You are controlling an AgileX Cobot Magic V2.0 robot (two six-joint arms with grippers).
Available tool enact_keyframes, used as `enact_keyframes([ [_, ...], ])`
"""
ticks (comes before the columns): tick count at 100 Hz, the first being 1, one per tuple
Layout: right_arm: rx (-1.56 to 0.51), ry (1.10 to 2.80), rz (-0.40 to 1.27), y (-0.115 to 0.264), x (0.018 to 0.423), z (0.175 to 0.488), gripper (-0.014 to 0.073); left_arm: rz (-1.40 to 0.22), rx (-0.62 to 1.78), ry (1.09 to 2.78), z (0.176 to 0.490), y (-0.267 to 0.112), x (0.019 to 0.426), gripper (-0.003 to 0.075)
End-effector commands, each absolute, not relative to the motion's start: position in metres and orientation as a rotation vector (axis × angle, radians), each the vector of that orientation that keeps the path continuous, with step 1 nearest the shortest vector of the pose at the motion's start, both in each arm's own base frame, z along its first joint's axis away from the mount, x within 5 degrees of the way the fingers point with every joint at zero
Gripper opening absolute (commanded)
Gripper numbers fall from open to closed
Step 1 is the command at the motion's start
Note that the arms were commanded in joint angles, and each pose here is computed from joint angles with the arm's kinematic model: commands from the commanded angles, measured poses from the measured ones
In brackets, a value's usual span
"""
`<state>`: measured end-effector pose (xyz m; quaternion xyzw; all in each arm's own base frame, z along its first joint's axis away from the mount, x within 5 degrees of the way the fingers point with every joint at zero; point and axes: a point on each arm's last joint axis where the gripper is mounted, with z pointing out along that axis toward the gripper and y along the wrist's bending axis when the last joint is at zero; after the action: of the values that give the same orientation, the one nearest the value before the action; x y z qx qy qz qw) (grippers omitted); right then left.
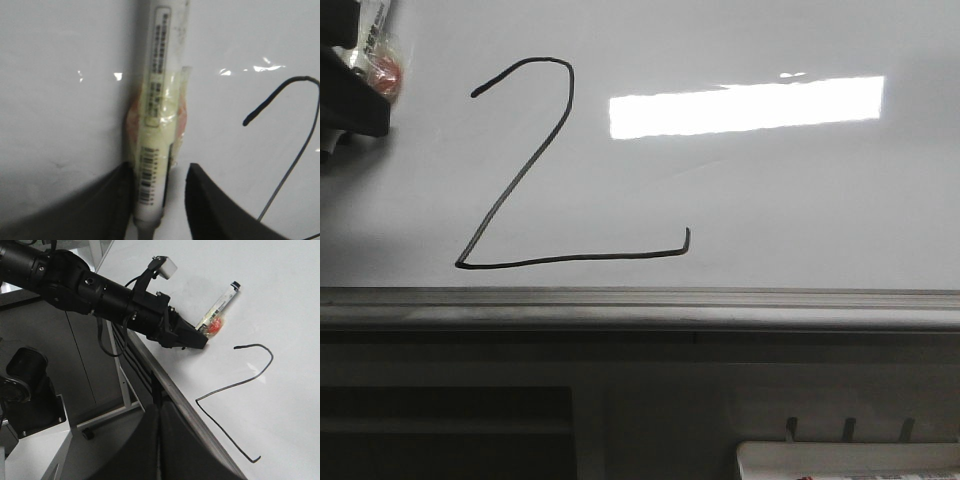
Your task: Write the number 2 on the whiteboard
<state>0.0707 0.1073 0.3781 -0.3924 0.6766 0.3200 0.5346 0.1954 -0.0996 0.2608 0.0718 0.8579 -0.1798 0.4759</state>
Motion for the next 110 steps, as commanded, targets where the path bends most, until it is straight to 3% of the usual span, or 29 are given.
enact_keyframes([
  [1,-0.842,1.543,0.778,0.105,0.073,0.394,-0.0057,-0.451,0.161,2.079,0.266,-0.101,0.200,0.0398],
  [17,-0.828,1.533,0.779,0.105,0.074,0.395,-0.0057,-0.453,0.158,2.065,0.271,-0.100,0.198,0.0409],
  [29,-0.840,1.506,0.716,0.103,0.076,0.396,-0.0057,-0.483,0.147,1.969,0.292,-0.092,0.185,0.0409],
  [48,-0.826,1.462,0.613,0.095,0.077,0.375,-0.0057,-0.440,0.114,1.734,0.340,-0.054,0.126,0.0408],
  [61,-0.686,1.376,0.570,0.081,0.076,0.342,-0.0057,-0.360,0.017,1.671,0.350,-0.018,0.080,0.0398],
  [71,-0.548,1.285,0.513,0.067,0.076,0.309,-0.0057,-0.294,0.014,1.626,0.345,0.005,0.045,0.0273],
  [83,-0.471,1.250,0.454,0.058,0.077,0.274,-0.0057,-0.344,0.020,1.575,0.334,0.016,0.018,-0.0020],
  [110,-0.473,1.296,0.456,0.057,0.077,0.261,-0.0060,-0.387,0.030,1.585,0.314,0.016,0.012,-0.0020],
])
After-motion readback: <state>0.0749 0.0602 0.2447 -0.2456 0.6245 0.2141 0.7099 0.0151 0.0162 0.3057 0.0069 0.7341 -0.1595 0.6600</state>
